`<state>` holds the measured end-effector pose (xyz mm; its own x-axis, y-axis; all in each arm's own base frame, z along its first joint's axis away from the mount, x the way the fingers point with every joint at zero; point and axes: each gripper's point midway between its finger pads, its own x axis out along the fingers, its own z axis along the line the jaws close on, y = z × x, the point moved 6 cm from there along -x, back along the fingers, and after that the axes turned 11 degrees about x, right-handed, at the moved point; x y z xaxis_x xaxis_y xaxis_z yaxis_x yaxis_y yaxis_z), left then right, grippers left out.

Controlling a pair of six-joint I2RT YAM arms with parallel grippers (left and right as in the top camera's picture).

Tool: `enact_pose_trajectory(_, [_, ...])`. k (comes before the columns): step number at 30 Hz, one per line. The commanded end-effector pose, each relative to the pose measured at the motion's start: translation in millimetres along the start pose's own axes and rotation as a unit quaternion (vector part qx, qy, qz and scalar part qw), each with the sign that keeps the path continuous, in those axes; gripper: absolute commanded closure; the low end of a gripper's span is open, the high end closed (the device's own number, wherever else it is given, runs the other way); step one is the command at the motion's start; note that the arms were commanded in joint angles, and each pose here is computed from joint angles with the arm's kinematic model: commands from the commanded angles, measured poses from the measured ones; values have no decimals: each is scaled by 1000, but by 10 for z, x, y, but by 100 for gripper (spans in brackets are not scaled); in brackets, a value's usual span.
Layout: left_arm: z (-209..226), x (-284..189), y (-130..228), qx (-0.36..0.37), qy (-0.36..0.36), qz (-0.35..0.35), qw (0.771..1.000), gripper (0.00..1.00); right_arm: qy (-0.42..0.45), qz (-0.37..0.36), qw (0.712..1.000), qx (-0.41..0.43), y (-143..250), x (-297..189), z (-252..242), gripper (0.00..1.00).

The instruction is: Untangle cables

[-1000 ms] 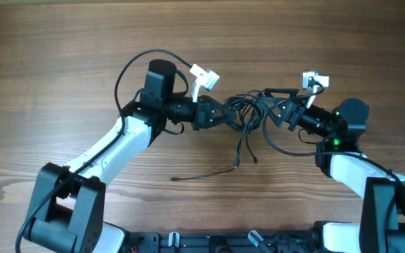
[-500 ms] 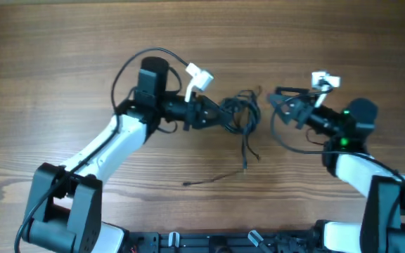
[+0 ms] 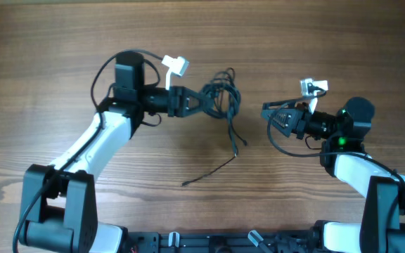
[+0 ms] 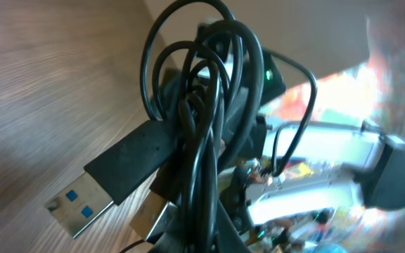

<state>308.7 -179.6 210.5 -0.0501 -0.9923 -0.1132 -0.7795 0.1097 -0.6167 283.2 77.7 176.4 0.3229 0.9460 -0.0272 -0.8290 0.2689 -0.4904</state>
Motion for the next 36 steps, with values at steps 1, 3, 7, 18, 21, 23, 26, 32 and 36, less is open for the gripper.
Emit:
enact_pose_trajectory(1, [-183,244,120,144,51,31,988,96,-3,-8,997,-77,-52,11,69,30])
enact_pose_trajectory(3, [-173,410,163,168,29,42,984,96,-9,-13,994,-109,-87,9,128,30])
enact_pose_trajectory(7, [-113,586,196,177,-20,50,983,96,-18,-7,994,-109,-84,8,169,31])
enact_pose_trajectory(18, [-271,629,268,212,49,63,974,96,16,-88,989,-118,-310,-61,174,36])
enact_pose_trajectory(21, [-276,628,270,213,52,64,974,96,5,-68,991,-114,-262,-53,194,36])
enact_pose_trajectory(23, [-275,630,277,210,52,65,974,96,-5,-51,993,-107,-225,-49,213,36])
enact_pose_trajectory(26, [-275,630,278,209,52,65,974,96,-28,-9,992,-126,-117,-5,260,34])
enact_pose_trajectory(32, [-246,581,250,208,45,59,975,96,-52,26,989,-137,-4,122,318,34])
enact_pose_trajectory(36, [-236,507,222,206,49,53,976,96,-56,33,988,-137,13,120,324,34])
